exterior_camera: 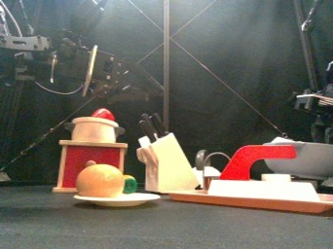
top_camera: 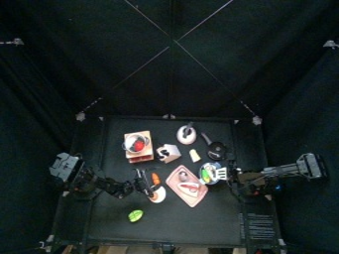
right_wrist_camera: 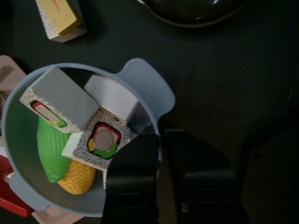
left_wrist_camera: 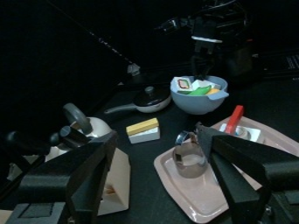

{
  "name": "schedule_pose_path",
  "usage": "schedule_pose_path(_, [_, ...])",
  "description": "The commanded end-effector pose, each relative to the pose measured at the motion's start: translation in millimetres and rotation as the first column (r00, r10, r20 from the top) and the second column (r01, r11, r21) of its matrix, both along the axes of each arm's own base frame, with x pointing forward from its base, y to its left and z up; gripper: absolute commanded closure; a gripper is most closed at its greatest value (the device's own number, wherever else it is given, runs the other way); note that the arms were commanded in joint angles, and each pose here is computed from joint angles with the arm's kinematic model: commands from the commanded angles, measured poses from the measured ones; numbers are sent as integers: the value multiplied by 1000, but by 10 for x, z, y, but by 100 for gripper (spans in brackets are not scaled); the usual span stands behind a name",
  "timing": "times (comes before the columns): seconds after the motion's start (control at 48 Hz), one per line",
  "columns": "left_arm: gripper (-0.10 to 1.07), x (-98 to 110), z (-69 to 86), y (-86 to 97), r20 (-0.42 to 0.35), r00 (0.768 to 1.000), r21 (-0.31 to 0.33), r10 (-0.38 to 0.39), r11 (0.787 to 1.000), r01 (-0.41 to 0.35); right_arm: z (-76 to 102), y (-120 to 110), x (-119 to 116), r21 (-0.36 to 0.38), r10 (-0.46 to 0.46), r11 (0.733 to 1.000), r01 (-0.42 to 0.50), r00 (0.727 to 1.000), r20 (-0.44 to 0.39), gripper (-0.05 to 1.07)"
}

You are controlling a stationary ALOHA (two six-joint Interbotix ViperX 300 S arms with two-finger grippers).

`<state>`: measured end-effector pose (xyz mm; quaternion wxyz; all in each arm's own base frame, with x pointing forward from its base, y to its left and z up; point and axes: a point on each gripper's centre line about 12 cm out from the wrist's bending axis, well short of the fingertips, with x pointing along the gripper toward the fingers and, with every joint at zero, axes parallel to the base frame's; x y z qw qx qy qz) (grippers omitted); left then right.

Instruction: Place bowl to left of plate

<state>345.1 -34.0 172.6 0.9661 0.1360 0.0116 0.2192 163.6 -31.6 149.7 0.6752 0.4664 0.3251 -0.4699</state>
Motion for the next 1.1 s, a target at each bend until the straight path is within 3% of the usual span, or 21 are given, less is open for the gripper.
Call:
schedule_pose_path(0.0, [-6, -11, 31, -8, 13, 1000, 1, 0, 1000, 0, 110, 24, 110, 4, 26, 1000, -26, 998, 60, 74])
schedule_pose_path(0.229, [-6, -150, 63, 35, 11, 1000, -7, 6, 1000, -6, 339, 176, 401, -31, 167, 986, -164, 968, 188, 74])
schedule_pose_path(0.479, [-6, -244, 27, 95, -8, 998, -40, 56, 998, -57, 507, 419, 768, -72, 300, 954, -291, 927, 224, 74])
schedule_pose_path(0.625, [-6, -259, 17, 111, -14, 998, -46, 69, 997, -70, 519, 617, 997, -65, 364, 931, -359, 903, 230, 74])
schedule_pose_path(0.854, [-6, -274, 24, 118, -13, 997, -47, 70, 996, -71, 429, 1038, 1407, -45, 482, 872, -487, 839, 253, 74])
schedule_pose_path(1.083, [-6, -287, 43, 115, -8, 998, -51, 70, 996, -70, 317, 1162, 1736, -46, 499, 863, -502, 836, 228, 74])
